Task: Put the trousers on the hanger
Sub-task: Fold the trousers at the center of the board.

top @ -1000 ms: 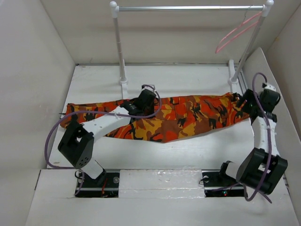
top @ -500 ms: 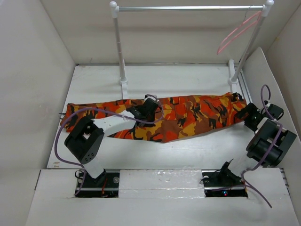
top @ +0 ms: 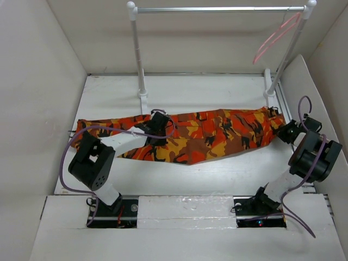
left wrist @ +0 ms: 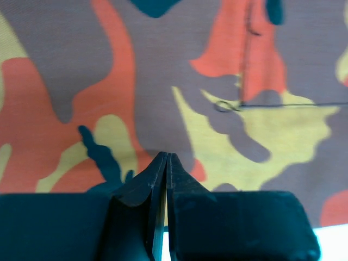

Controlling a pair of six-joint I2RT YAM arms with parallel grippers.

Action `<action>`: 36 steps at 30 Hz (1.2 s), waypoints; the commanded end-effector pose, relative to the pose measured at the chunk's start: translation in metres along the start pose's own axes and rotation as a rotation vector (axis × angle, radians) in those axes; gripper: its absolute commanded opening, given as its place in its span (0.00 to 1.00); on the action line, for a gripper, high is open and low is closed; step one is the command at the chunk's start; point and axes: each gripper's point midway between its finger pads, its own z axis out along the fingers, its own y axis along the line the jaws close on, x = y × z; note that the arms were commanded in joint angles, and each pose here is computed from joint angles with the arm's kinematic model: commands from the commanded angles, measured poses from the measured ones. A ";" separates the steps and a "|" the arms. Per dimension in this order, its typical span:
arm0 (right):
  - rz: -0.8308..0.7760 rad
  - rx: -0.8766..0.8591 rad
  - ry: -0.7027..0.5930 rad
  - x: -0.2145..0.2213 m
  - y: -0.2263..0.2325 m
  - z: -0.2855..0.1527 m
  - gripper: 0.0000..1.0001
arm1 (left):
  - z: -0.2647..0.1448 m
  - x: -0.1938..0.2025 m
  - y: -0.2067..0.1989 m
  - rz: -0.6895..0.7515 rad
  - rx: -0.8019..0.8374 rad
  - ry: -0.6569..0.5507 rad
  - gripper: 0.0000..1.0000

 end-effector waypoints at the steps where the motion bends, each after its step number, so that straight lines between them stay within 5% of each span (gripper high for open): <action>1: -0.052 -0.004 -0.087 -0.029 0.024 -0.020 0.00 | -0.012 -0.001 -0.036 0.053 0.123 -0.010 0.00; 8: -0.211 -0.051 -0.412 -0.109 0.125 -0.141 0.00 | -0.014 0.016 -0.079 0.157 0.193 0.018 0.00; 15: -0.385 -0.061 -0.629 -0.141 0.202 -0.268 0.00 | -0.011 0.029 -0.110 0.232 0.304 0.069 0.00; 24: -0.598 -0.281 -0.640 -0.114 0.303 -0.319 0.00 | -0.034 0.030 -0.188 0.327 0.424 0.037 0.00; 27: -0.611 -0.359 -0.617 -0.088 0.349 -0.317 0.00 | -0.038 0.003 -0.165 0.264 0.370 -0.016 0.00; 32: -0.642 -0.474 -0.525 -0.034 0.428 -0.293 0.00 | -0.064 -0.086 -0.070 -0.006 0.267 -0.178 0.00; 36: -0.652 -0.568 -0.472 0.006 0.498 -0.272 0.00 | -0.126 -0.155 0.015 -0.228 0.261 -0.374 0.00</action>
